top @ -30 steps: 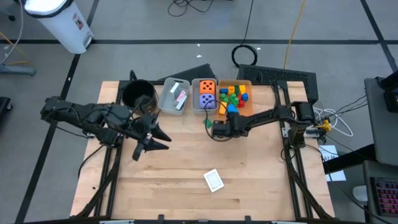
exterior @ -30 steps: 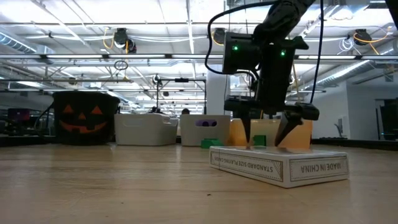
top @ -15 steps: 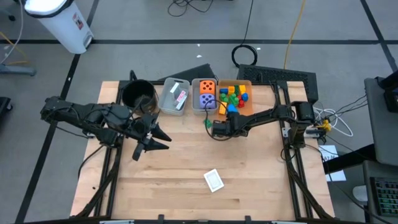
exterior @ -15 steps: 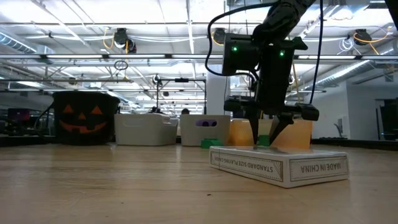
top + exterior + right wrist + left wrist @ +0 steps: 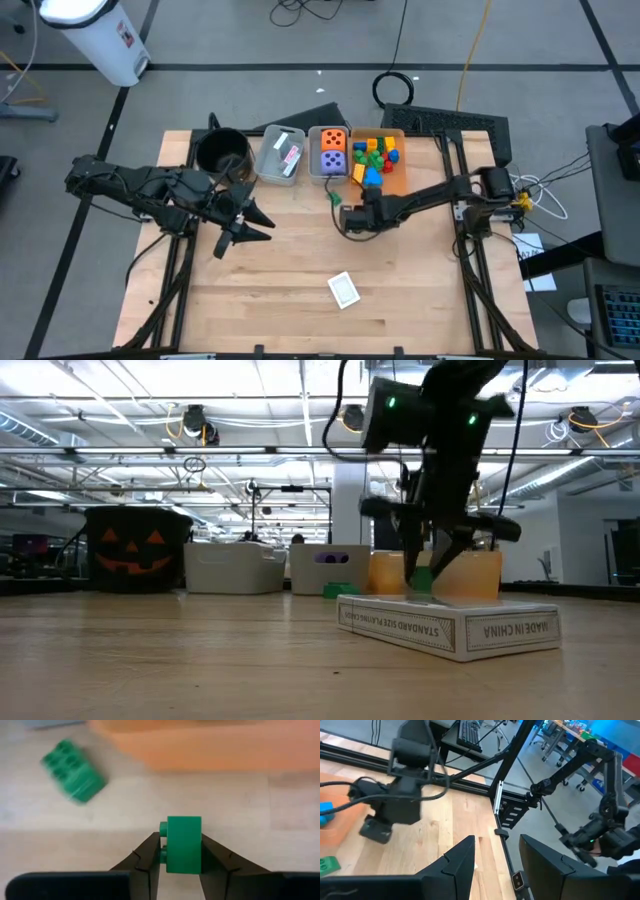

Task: Pick & Place Toys
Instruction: Put the right green game piece into the orange bin

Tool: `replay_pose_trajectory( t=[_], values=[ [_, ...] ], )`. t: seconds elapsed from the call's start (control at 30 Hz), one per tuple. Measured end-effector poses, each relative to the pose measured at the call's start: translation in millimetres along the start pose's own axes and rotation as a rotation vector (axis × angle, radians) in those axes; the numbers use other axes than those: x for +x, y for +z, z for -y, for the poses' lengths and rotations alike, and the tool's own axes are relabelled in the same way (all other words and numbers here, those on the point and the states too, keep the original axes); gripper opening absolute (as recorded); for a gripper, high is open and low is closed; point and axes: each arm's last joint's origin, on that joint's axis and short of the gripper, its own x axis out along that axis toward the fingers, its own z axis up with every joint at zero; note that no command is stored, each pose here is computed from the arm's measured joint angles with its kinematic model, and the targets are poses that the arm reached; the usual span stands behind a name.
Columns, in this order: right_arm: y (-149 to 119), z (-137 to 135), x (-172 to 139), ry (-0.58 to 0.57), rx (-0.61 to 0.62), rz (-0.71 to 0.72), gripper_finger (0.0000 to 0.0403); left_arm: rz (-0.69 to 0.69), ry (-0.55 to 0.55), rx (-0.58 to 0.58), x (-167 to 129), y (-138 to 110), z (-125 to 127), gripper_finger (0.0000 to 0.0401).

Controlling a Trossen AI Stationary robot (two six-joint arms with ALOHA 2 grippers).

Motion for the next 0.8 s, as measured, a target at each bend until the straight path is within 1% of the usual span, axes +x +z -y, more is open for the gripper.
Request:
replay_pose_trajectory(
  t=[0.1,0.2,0.3,0.37,0.5,0.6,0.7,0.8],
  values=[
    [-7,-1,-22,0.094,-0.04,0.033,0.0086,-0.001,0.0,0.0,0,0,0,0.0159],
    [-11,0,-51,0.213,-0.04,0.072,0.0085,-0.007,0.002,0.004,0,-1,0,0.0159],
    [-9,5,-83,0.335,-0.014,0.128,0.0085,-0.005,0.002,0.008,0,0,0,0.0159],
    [-3,10,-104,0.404,-0.019,0.172,0.0085,-0.002,0.0,0.019,0,0,0,0.0159],
    [18,24,-139,0.515,-0.041,0.236,0.0085,0.002,-0.001,0.031,0,0,0,0.0159],
    [39,35,-158,0.575,-0.019,0.29,0.0085,0.005,0.003,0.029,0,1,-1,0.0159],
    [65,46,-170,0.589,-0.009,0.343,0.0085,0.012,0.015,0.015,0,2,-4,0.0159],
    [91,56,-172,0.575,-0.021,0.367,0.0085,0.034,0.024,-0.007,-1,5,-7,0.0159]
  ],
)
